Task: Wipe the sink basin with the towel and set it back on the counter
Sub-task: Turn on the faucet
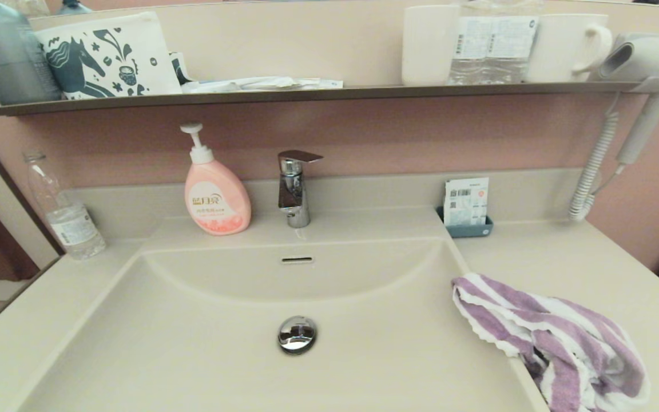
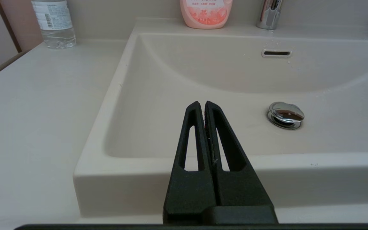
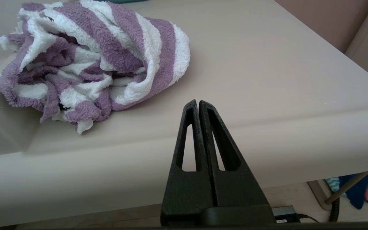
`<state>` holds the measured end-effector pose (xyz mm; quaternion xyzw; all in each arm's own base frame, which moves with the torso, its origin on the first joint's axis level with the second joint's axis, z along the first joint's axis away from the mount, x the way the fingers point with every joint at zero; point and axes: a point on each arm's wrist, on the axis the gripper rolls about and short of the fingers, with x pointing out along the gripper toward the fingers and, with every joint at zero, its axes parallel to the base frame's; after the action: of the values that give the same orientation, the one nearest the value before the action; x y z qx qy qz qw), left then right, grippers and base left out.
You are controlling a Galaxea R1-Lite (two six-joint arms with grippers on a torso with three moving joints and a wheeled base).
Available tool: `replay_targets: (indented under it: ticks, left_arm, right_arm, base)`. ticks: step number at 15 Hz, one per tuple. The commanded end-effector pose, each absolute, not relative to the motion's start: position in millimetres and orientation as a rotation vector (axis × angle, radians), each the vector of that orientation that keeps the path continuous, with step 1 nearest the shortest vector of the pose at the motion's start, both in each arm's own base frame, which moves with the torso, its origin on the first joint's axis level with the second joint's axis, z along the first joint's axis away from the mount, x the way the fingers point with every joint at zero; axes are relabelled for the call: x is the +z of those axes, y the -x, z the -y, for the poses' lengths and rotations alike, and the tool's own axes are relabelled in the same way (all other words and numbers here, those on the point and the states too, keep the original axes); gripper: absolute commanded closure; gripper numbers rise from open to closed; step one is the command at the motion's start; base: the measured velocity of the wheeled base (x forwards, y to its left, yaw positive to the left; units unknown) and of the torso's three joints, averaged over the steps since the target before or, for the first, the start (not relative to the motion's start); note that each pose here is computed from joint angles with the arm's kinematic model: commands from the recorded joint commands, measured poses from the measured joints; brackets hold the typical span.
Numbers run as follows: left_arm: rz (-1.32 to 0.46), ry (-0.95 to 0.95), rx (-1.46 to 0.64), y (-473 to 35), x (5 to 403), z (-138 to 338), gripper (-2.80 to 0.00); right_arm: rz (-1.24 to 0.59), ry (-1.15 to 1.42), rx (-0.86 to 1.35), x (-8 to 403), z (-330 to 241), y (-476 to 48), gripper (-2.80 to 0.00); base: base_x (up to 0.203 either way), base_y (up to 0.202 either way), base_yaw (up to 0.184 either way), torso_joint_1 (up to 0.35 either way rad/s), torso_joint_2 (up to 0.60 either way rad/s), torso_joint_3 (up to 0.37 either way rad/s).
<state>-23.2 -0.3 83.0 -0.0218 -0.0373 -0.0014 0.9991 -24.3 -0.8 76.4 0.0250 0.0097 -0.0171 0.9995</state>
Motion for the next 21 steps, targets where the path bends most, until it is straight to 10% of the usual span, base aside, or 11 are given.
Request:
replay_targets:
  ticks: [1,16,21]
  left_arm:
    - [0.075,0.044,-0.002,23.1,83.2,0.3,0.0]
    - [0.106,0.045,-0.007,24.2,88.4,0.4,0.0]
    - [0.07,0.057,-0.09,12.0,162.6,2.1,0.0]
  right_arm:
    - [-0.021,-0.05,-0.034,76.5,0.8,24.3,0.0]
    - [-0.021,-0.05,-0.034,76.5,0.8,24.3,0.0]
    - [-0.021,-0.05,-0.034,76.5,0.8,24.3,0.0]
  base:
    - [0.0,0.0,0.0,0.0,0.0,0.0]
    - [0.0,0.0,0.0,0.0,0.0,0.0]
    - [0.0,0.0,0.0,0.0,0.0,0.0]
